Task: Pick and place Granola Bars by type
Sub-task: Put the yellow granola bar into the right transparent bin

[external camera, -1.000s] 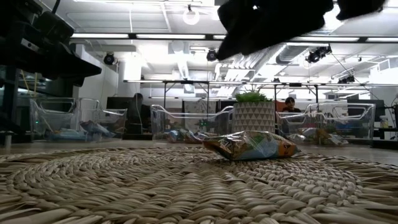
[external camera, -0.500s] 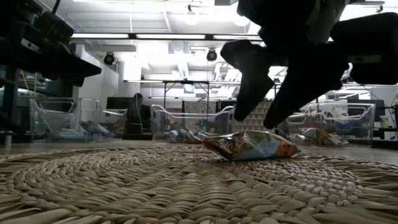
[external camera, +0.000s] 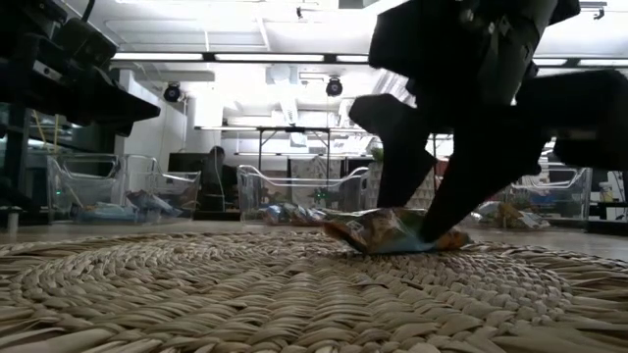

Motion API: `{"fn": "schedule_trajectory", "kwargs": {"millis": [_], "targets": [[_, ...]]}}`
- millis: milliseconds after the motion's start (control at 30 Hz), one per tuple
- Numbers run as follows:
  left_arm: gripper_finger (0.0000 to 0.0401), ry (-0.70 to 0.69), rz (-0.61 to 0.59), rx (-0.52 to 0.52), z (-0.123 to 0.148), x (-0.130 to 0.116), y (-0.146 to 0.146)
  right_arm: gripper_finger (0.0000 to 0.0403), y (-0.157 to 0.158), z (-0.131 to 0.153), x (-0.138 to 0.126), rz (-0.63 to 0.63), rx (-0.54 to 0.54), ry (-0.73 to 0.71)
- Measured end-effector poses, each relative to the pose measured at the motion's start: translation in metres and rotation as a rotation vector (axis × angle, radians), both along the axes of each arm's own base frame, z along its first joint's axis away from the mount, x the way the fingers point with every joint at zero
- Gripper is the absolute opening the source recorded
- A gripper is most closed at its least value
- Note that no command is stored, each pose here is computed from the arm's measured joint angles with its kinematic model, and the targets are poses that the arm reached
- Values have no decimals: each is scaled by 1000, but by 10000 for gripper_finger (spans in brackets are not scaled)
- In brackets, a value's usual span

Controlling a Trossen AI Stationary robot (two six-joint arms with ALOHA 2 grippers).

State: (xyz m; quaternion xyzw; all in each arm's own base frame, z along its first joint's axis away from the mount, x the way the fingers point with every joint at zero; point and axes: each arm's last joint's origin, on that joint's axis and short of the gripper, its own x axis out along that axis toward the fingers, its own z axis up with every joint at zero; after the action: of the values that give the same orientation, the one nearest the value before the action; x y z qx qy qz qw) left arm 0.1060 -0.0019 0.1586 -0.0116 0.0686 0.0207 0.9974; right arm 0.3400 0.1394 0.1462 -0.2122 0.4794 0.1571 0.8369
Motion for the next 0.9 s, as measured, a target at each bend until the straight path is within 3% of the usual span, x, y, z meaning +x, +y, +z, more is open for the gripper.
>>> {"fn": "schedule_trajectory", "kwargs": {"millis": [233,400,567,900], "targets": [[1,0,0,0,0,0,0,186,-1,-1,0,-70,6,-3],[1,0,0,0,0,0,0,186,0,-1,0,-56,36,10],[1,0,0,0,0,0,0,185,4,-3,-1,1,139,61],[1,0,0,0,0,0,0,185,3,-10,-2,-64,160,103]]}}
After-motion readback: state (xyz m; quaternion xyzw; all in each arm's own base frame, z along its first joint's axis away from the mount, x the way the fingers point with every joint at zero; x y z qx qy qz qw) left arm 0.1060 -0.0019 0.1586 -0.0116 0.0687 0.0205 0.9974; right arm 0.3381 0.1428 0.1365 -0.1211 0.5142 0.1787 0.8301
